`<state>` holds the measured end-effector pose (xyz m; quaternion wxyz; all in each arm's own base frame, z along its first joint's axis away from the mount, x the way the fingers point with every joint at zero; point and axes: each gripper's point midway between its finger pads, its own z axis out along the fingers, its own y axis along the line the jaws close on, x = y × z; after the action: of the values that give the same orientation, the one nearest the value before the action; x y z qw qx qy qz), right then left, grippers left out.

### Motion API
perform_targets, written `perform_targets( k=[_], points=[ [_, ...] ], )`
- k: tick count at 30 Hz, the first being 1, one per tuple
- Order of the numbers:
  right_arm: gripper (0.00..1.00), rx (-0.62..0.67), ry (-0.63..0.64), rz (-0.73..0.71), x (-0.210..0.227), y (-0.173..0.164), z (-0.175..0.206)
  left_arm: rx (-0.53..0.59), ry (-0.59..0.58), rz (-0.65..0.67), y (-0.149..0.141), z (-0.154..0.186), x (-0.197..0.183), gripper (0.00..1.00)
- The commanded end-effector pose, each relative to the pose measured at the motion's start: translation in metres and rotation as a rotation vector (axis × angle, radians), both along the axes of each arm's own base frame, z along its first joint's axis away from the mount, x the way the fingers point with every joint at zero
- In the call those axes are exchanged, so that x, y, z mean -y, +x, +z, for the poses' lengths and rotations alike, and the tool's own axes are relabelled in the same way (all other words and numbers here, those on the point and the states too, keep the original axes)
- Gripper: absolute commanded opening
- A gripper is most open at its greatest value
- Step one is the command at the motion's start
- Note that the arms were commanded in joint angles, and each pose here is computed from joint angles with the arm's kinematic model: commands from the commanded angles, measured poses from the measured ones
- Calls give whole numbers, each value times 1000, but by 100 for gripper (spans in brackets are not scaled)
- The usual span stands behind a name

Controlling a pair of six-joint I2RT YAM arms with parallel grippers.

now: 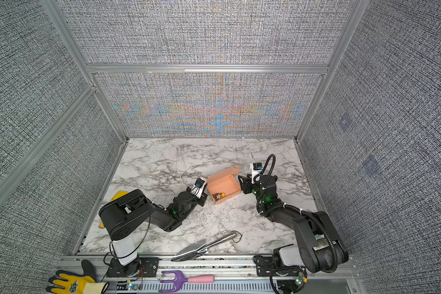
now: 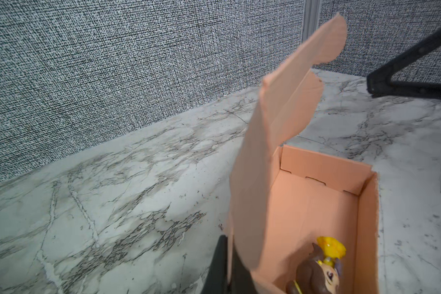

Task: Assemble paper box
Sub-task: Fold the lid at the center of the table.

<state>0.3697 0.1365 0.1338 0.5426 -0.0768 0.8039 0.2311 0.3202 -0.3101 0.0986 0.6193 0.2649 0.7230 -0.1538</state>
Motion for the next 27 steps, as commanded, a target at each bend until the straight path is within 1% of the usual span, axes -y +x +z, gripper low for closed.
perform_targets(
  k=[1,4,7,11,15,17,19,21,23,24,27],
  points=[
    [58,38,2,52,-6,2,7,-2,-49,-59,-6,8,7,0],
    [59,36,9,55,-5,4,3,-12,-46,-80,-8,8,8,0],
    [60,31,9,93,-11,5,2,-16,-46,-92,-10,10,6,0],
    [61,7,-32,165,-21,9,-8,-31,-41,-116,-11,10,7,0],
    [60,21,-66,206,-25,8,-9,-52,-40,-140,-5,8,11,0],
    [56,17,-72,234,-30,5,-10,-59,-39,-142,-1,8,11,0],
    [50,28,-76,249,-35,4,-9,-58,-37,-141,2,8,11,0],
    [40,31,-88,250,-37,6,-10,-56,-38,-136,7,11,9,0],
    [27,36,-83,250,-38,7,-10,-58,-31,-126,13,11,7,0],
    [23,39,-76,252,-40,7,-9,-58,-30,-116,17,13,5,0],
    [23,52,-90,248,-44,3,-6,-72,-25,-104,27,13,1,0]
  ],
)
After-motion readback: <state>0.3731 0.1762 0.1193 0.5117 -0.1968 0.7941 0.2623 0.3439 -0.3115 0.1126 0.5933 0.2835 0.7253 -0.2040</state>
